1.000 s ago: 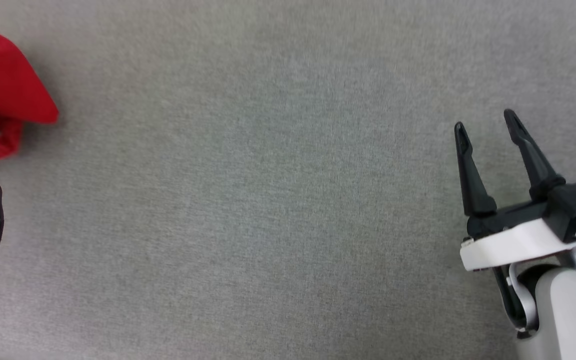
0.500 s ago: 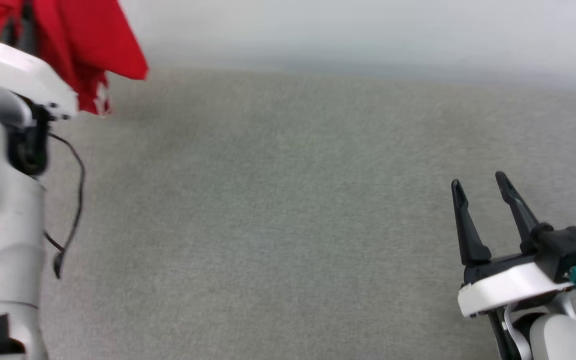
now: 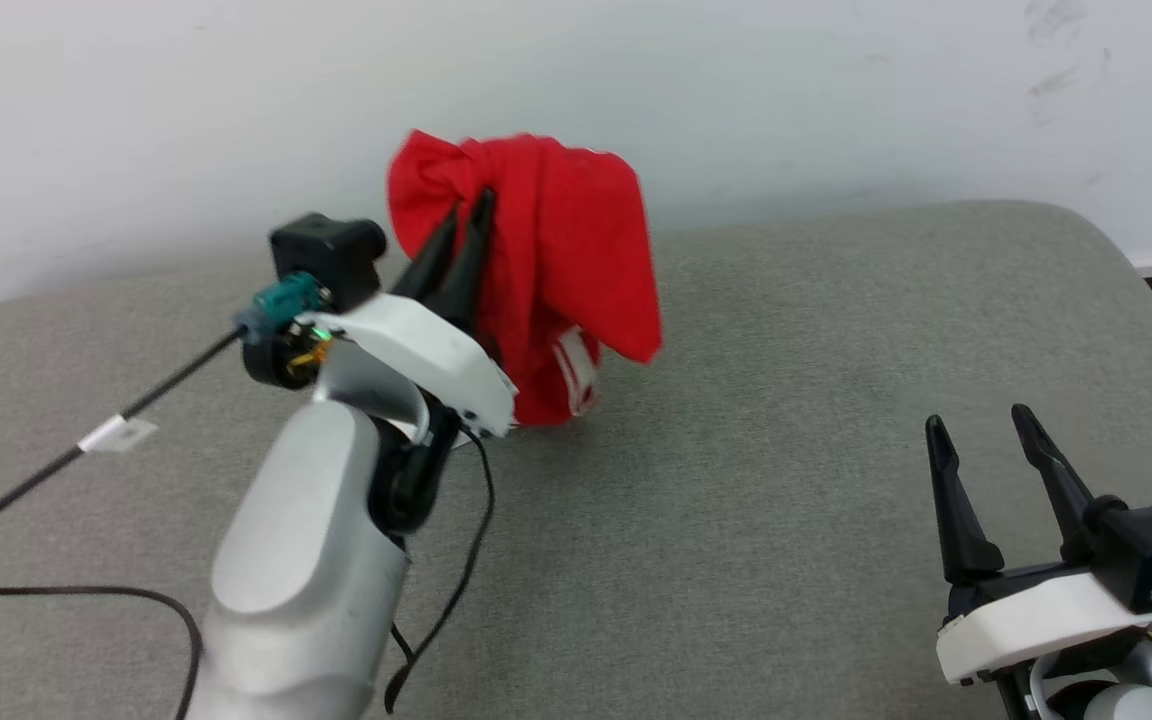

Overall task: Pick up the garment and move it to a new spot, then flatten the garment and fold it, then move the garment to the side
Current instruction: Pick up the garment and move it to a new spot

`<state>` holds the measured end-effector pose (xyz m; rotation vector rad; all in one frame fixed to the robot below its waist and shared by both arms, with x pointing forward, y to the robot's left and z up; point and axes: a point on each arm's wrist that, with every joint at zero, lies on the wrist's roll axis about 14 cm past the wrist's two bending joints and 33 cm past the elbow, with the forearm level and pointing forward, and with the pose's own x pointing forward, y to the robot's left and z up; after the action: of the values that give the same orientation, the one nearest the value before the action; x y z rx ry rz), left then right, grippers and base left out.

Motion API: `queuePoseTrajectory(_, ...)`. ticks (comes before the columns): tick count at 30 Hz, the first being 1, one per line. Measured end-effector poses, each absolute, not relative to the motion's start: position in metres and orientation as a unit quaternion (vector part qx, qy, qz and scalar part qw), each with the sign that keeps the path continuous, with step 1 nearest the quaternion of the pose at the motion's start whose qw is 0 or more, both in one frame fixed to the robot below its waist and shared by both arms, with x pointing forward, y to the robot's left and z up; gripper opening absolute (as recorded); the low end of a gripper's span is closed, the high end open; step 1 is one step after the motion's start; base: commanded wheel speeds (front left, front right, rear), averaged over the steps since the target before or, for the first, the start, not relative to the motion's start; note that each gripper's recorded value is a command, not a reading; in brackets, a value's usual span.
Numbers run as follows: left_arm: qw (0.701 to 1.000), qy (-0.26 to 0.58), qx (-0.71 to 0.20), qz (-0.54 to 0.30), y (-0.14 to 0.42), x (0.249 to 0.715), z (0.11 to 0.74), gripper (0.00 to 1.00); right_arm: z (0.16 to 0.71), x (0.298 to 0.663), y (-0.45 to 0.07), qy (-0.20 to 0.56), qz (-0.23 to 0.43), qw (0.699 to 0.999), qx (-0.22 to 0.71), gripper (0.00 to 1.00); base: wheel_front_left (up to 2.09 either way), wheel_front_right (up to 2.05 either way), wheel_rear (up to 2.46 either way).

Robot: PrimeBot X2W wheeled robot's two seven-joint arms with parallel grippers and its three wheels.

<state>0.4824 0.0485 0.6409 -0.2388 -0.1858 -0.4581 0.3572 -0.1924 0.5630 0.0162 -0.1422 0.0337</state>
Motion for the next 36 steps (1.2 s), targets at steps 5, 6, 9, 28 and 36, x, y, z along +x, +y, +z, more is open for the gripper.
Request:
queuePoseTrajectory(5,0.942,-0.041,-0.133,-0.306,-0.016,0.454,0.603,0.0,0.563,0.346,-0.212,-0.069,-0.014,0.997,0.009,1.0,0.0,0.0,0.0)
queuePoseTrajectory(6,0.938,-0.025,-0.133,-0.318,-0.026,0.449,0.59,0.0,0.56,0.346,-0.214,-0.064,-0.017,0.998,0.009,1.0,0.0,0.0,0.0)
queuePoseTrajectory(9,0.928,0.059,-0.142,-0.339,-0.044,0.43,0.533,0.0,0.55,0.349,-0.214,-0.049,-0.019,0.999,0.012,1.0,0.0,0.0,0.0)
queuePoseTrajectory(28,0.942,0.022,-0.14,-0.305,-0.024,0.393,0.508,1.0,0.539,0.363,-0.198,-0.046,0.008,0.999,0.029,1.0,0.0,0.0,0.0)
queuePoseTrajectory(36,0.98,-0.049,-0.107,-0.159,0.069,0.409,0.542,1.0,0.553,0.36,-0.185,-0.062,0.028,0.997,0.023,1.0,0.0,0.0,0.0)
